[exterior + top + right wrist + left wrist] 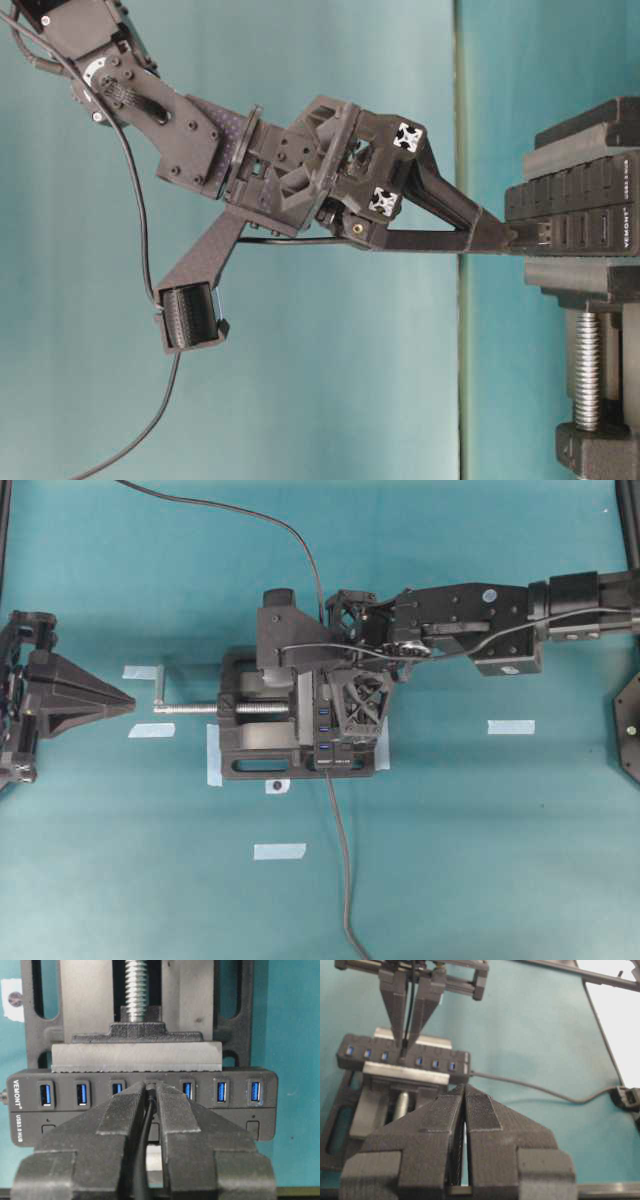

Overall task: Insert the USB into the center port of the fixed hub
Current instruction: 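Push the USB plug down into the center port with the right gripper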

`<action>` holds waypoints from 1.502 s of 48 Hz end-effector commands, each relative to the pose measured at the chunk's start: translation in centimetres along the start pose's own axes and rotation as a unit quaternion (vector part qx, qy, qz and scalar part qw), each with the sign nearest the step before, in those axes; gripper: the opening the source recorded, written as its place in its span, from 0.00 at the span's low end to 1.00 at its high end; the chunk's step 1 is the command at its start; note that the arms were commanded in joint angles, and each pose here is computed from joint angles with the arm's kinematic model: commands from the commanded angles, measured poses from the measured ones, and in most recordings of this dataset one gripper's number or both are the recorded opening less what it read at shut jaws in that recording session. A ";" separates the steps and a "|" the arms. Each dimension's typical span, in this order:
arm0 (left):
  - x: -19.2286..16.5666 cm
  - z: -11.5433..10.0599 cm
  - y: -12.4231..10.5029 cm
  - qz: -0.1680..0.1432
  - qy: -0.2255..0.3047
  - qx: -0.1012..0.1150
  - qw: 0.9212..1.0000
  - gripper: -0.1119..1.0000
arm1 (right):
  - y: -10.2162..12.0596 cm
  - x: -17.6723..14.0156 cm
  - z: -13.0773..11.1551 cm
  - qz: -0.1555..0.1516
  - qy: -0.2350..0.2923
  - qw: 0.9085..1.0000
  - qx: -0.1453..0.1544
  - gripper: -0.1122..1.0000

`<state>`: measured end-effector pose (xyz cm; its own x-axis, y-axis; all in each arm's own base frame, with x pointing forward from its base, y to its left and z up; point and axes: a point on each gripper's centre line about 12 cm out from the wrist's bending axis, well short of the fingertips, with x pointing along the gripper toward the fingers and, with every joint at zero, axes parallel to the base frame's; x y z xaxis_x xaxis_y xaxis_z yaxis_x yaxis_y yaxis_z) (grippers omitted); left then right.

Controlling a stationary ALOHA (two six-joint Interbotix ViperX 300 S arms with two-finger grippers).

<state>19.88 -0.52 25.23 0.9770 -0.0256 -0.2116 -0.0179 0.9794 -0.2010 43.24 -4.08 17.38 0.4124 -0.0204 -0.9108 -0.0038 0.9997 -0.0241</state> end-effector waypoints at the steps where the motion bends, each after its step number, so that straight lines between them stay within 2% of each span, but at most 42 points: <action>1: 0.1 0.3 -0.1 -0.002 -0.003 0.001 1.000 0.10 | 0.0 -0.7 0.5 0.000 -0.011 1.000 0.004 0.19; 55: 0.1 0.2 -0.1 -0.002 -0.003 0.001 1.000 0.10 | 0.3 1.6 -1.6 0.006 0.030 1.000 0.005 0.19; 72: 0.1 0.2 -0.1 -0.001 -0.003 -0.001 1.000 0.10 | 0.2 1.2 -1.3 0.005 0.023 1.000 0.007 0.19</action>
<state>19.84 -0.52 25.04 0.9760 -0.0256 -0.2161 -0.0191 0.9791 -0.2022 42.76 -4.13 15.83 0.3776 -0.0152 -0.9258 0.0007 0.9999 -0.0161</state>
